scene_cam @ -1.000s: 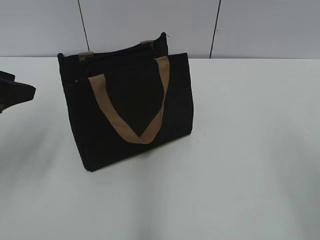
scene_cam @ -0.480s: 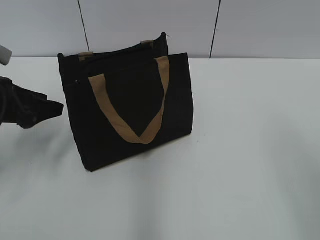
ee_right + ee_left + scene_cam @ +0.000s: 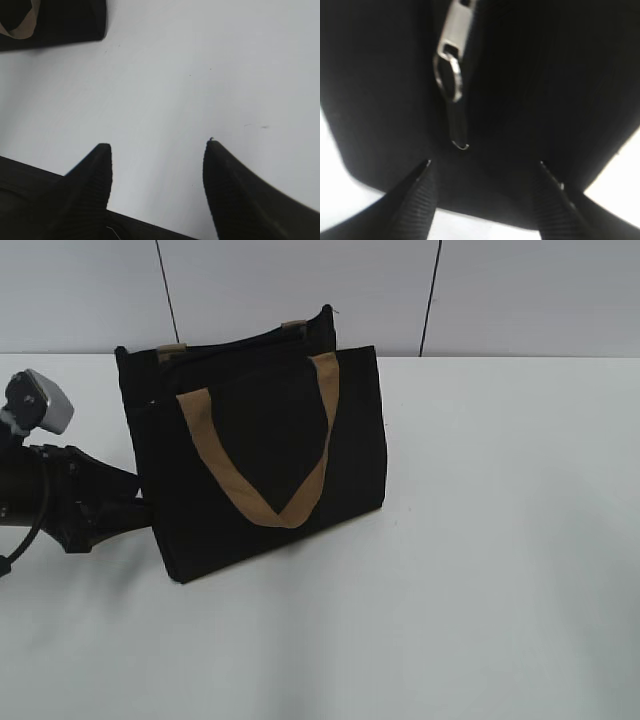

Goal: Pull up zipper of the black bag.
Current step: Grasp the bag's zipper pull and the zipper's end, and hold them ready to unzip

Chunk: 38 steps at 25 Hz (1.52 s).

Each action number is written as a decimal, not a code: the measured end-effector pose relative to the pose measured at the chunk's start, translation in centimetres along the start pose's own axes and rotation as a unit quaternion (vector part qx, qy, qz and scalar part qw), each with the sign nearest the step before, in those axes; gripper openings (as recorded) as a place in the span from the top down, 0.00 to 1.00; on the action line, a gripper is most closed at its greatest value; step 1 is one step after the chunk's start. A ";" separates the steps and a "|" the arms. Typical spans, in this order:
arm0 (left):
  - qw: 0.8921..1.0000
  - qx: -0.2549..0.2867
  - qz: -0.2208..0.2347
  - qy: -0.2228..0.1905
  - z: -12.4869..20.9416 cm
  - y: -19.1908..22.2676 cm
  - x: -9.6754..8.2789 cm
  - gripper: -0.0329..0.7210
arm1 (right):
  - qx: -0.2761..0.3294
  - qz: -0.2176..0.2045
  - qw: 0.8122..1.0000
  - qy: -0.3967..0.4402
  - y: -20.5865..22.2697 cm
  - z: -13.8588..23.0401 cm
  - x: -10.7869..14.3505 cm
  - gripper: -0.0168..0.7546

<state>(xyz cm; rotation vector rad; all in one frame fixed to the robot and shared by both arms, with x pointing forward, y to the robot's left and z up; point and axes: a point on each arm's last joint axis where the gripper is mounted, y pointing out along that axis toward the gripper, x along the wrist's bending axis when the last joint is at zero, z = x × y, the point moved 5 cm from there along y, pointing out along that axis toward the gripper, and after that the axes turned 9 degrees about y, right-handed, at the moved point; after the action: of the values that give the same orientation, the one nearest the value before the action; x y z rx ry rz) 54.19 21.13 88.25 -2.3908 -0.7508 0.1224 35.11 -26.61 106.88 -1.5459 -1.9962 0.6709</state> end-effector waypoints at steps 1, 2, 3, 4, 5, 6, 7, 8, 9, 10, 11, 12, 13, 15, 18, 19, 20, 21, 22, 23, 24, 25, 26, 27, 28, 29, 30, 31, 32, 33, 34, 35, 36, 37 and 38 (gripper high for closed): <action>1.000 0.000 0.005 0.004 0.2 0.2 -0.1 0.36 | 0.000 0.000 1.000 -0.001 0.0 0.0 0.0 0.41; 1.000 0.001 0.009 0.004 0.4 0.4 -0.1 0.36 | 0.000 0.000 1.000 -0.002 0.0 0.0 0.0 0.41; 1.000 0.001 0.012 0.004 0.6 0.6 -0.2 0.36 | 0.000 0.000 1.000 -0.003 0.0 0.0 0.0 0.41; 1.000 0.001 0.013 0.005 0.5 0.6 -0.1 0.36 | 0.000 0.000 1.000 -0.003 0.0 0.0 0.0 0.41; 1.000 -0.001 0.012 0.008 0.4 0.7 0.0 0.36 | 0.001 0.000 1.000 -0.003 0.0 0.0 0.0 0.41; 1.000 -0.004 0.010 0.011 0.2 0.7 0.3 0.36 | 0.001 0.000 1.000 -0.003 0.0 0.0 0.0 0.41; 1.000 -0.008 0.007 0.015 -0.1 0.7 0.5 0.36 | 0.001 0.000 1.000 -0.003 0.0 0.0 0.0 0.41; 1.000 -0.010 0.005 0.018 -0.3 0.7 0.7 0.36 | 0.001 0.000 1.000 -0.003 0.0 0.0 0.0 0.41; 1.000 -0.014 0.002 0.021 -0.6 0.7 1.0 0.36 | 0.001 0.000 1.000 -0.003 0.0 0.0 0.0 0.41; 1.000 -0.017 0.001 0.024 -0.8 0.7 1.2 0.36 | 0.001 0.000 1.000 -0.003 0.0 0.0 0.0 0.41; 0.999 -0.020 -0.001 0.026 -1.0 0.8 1.4 0.36 | 0.002 0.000 1.000 -0.003 0.0 0.0 0.0 0.41; 0.999 -0.021 0.000 0.027 -1.1 0.9 1.5 0.36 | 0.002 0.000 1.000 -0.003 0.0 0.0 0.0 0.41; 0.999 -0.021 0.000 0.026 -1.0 1.0 1.7 0.36 | 0.002 0.000 1.000 -0.003 0.0 0.0 0.0 0.41; 1.000 -0.018 0.003 0.022 -0.7 1.3 1.7 0.36 | 0.002 0.000 1.000 -0.003 0.0 0.0 0.0 0.41; 1.000 -0.015 0.013 0.013 -0.1 1.8 1.5 0.36 | 0.002 0.000 1.000 -0.003 0.0 0.0 0.0 0.41; 1.000 -0.019 0.017 0.011 -0.1 1.9 1.4 0.36 | 0.002 0.000 1.000 -0.003 0.0 0.0 0.0 0.41; 0.999 -0.023 0.021 0.010 -0.2 2.0 1.4 0.36 | 0.002 0.000 1.000 -0.003 0.0 0.0 0.0 0.41; 0.999 -0.027 0.024 0.010 -0.3 2.1 1.4 0.36 | 0.001 0.000 1.000 -0.003 0.0 0.0 0.0 0.41; 0.999 -0.030 0.024 0.012 -0.4 2.2 1.6 0.37 | 0.001 0.000 1.000 -0.003 0.0 0.0 0.0 0.41; 0.999 -0.033 0.024 0.014 -0.6 2.3 1.8 0.37 | 0.001 0.000 1.000 -0.003 0.0 0.0 0.0 0.41; 0.999 -0.035 0.021 0.017 -0.8 2.4 2.1 0.38 | 0.001 0.000 1.000 -0.003 0.0 0.0 0.0 0.41; 0.999 -0.038 0.019 0.021 -1.0 2.4 2.3 0.38 | 0.001 -0.001 1.000 -0.003 0.0 0.0 0.0 0.41; 0.999 -0.043 0.019 0.023 -1.3 2.4 2.5 0.39 | 0.001 -0.001 1.000 -0.003 0.0 0.0 0.0 0.41; 0.998 -0.048 0.018 0.026 -1.5 2.4 2.6 0.39 | 0.001 -0.001 1.000 -0.003 0.0 0.0 0.0 0.41; 0.998 -0.050 0.019 0.026 -1.6 2.3 2.6 0.39 | 0.001 -0.001 1.000 -0.003 0.0 0.0 0.0 0.41; 0.998 -0.051 0.019 0.027 -1.7 2.3 2.7 0.39 | 0.001 -0.001 1.000 -0.003 0.0 0.0 0.0 0.41; 0.998 -0.051 0.019 0.027 -1.7 2.3 2.7 0.40 | 0.001 -0.001 1.000 -0.002 0.0 0.0 0.0 0.41; 0.998 -0.051 0.019 0.027 -1.7 2.3 2.7 0.41 | 0.001 -0.001 1.000 -0.002 0.0 0.0 0.0 0.41; 0.998 -0.051 0.019 0.027 -1.7 2.3 2.7 0.44 | 0.001 -0.001 1.000 -0.002 0.0 0.0 0.0 0.41; 0.998 -0.051 0.019 0.027 -1.7 2.3 2.7 0.48 | 0.001 -0.002 1.000 -0.002 0.0 0.0 0.0 0.41; 0.998 -0.051 0.019 0.027 -1.7 2.3 2.7 0.54 | 0.001 -0.002 1.000 -0.002 0.0 0.0 0.1 0.41; 0.998 -0.051 0.018 0.028 -1.8 2.3 2.7 0.61 | 0.001 -0.002 1.000 -0.002 0.0 0.0 0.1 0.41; 0.998 -0.052 0.018 0.028 -1.8 2.3 2.7 0.66 | 0.001 -0.002 1.000 -0.002 0.0 0.0 0.1 0.41; 0.998 -0.052 0.018 0.028 -1.8 2.3 2.7 0.73 | 0.001 -0.002 1.000 -0.002 0.0 0.0 0.1 0.41; 0.998 -0.052 0.018 0.028 -1.8 2.3 2.7 0.78 | 0.001 -0.002 1.000 -0.002 0.0 0.0 0.1 0.41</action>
<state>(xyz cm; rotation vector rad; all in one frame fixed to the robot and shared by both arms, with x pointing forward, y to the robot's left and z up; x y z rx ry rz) 58.09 20.15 88.55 -2.4955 -0.7038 0.0317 35.08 -26.55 106.86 -1.5396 -1.9997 0.6745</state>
